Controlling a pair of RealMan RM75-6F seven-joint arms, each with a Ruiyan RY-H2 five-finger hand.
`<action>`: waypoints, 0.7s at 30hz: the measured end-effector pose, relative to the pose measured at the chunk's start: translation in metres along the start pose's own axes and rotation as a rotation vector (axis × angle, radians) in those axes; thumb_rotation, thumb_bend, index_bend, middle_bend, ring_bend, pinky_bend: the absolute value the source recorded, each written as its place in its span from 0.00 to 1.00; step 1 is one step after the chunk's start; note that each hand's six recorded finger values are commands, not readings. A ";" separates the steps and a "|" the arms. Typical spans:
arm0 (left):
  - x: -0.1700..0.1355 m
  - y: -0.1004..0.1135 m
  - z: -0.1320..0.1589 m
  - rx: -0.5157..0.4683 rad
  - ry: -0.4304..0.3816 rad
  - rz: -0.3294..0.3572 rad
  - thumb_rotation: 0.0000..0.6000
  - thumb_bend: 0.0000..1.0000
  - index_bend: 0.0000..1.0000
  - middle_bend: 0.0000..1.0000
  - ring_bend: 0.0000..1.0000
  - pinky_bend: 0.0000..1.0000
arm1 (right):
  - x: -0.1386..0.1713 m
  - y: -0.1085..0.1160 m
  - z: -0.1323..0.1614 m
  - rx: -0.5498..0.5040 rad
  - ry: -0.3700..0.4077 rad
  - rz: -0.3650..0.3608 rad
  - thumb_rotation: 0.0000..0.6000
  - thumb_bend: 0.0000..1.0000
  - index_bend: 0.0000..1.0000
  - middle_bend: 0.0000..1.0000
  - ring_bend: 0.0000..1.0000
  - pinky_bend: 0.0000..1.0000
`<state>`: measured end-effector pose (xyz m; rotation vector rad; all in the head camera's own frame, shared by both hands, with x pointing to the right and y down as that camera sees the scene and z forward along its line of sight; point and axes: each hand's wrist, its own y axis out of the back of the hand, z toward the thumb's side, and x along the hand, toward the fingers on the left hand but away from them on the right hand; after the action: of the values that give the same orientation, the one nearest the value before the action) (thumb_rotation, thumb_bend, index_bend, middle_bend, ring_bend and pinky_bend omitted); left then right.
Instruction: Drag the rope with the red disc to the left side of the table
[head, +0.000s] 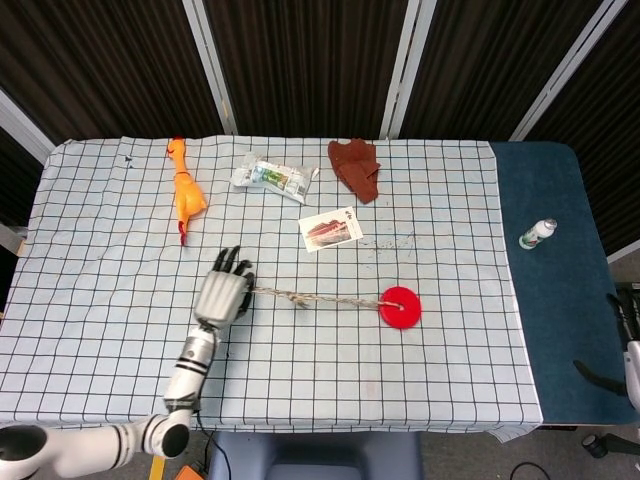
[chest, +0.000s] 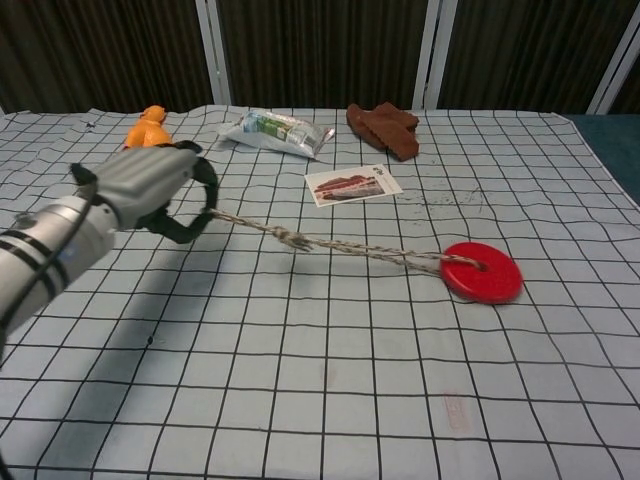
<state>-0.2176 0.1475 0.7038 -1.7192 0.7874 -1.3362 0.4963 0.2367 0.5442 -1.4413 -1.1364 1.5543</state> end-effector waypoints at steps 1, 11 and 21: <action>-0.007 0.004 -0.014 0.012 0.020 0.006 1.00 0.79 0.88 0.27 0.03 0.11 | -0.001 0.000 0.003 -0.001 0.007 -0.001 1.00 0.25 0.00 0.00 0.00 0.00; -0.106 0.052 -0.174 0.120 0.300 0.097 1.00 0.79 0.88 0.27 0.03 0.11 | -0.005 -0.002 0.016 -0.007 0.041 0.008 1.00 0.25 0.00 0.00 0.00 0.00; -0.153 0.097 -0.271 0.174 0.565 0.186 1.00 0.80 0.88 0.28 0.03 0.09 | -0.003 -0.006 0.019 -0.007 0.050 0.010 1.00 0.25 0.00 0.00 0.00 0.00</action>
<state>-0.5183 0.1719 0.5797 -1.1062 1.0740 -1.7249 0.4774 0.2329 0.5504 -1.4844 -1.1077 1.5141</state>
